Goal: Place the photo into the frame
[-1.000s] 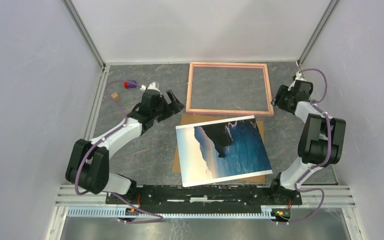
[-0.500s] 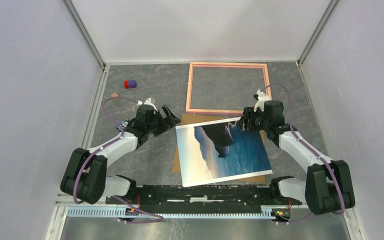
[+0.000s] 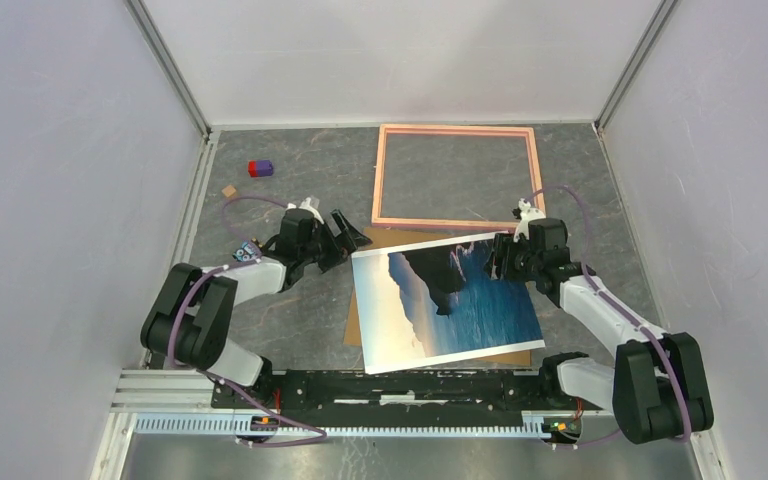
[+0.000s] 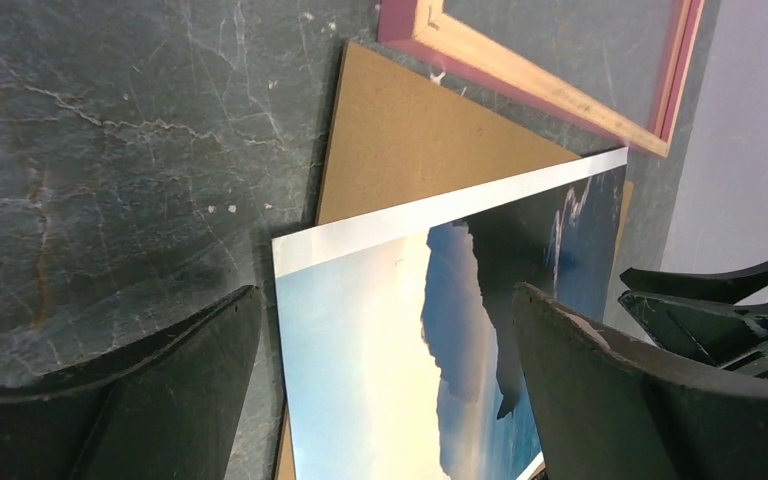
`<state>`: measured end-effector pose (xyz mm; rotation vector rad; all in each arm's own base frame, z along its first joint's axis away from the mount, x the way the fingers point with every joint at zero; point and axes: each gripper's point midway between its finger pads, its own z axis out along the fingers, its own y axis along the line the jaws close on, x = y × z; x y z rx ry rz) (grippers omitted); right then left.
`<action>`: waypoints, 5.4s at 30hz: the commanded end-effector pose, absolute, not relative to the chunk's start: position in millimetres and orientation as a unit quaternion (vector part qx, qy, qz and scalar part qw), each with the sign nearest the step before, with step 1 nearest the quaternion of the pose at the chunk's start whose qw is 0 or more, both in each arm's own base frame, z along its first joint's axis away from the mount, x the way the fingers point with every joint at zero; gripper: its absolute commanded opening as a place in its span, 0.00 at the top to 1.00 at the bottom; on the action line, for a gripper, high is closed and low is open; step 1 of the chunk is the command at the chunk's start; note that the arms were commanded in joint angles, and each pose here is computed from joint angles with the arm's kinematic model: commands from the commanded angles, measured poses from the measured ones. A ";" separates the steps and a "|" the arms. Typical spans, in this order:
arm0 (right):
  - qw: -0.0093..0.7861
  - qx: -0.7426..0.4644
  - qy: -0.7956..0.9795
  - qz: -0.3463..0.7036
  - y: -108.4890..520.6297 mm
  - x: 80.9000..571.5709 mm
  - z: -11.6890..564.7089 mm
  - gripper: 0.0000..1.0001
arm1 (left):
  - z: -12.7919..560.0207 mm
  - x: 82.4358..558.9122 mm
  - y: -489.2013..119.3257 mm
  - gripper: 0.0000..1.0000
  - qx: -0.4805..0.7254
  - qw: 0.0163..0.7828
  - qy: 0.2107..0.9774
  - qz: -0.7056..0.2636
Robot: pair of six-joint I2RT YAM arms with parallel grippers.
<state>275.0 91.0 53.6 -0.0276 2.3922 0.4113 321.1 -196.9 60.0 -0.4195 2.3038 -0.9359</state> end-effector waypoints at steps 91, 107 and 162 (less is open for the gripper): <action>0.422 -0.296 0.856 0.041 369.3 130.4 133.0 0.26 | 100.4 318.2 -212.8 0.98 -0.202 0.262 0.808 -0.488; 0.460 -0.264 0.838 -0.131 385.0 136.3 100.5 0.28 | 132.7 304.3 -208.0 0.98 -0.218 0.261 0.800 -0.494; 0.441 -0.265 0.848 -0.124 379.0 125.7 121.4 0.72 | 147.2 298.0 -189.8 0.98 -0.225 0.306 0.804 -0.458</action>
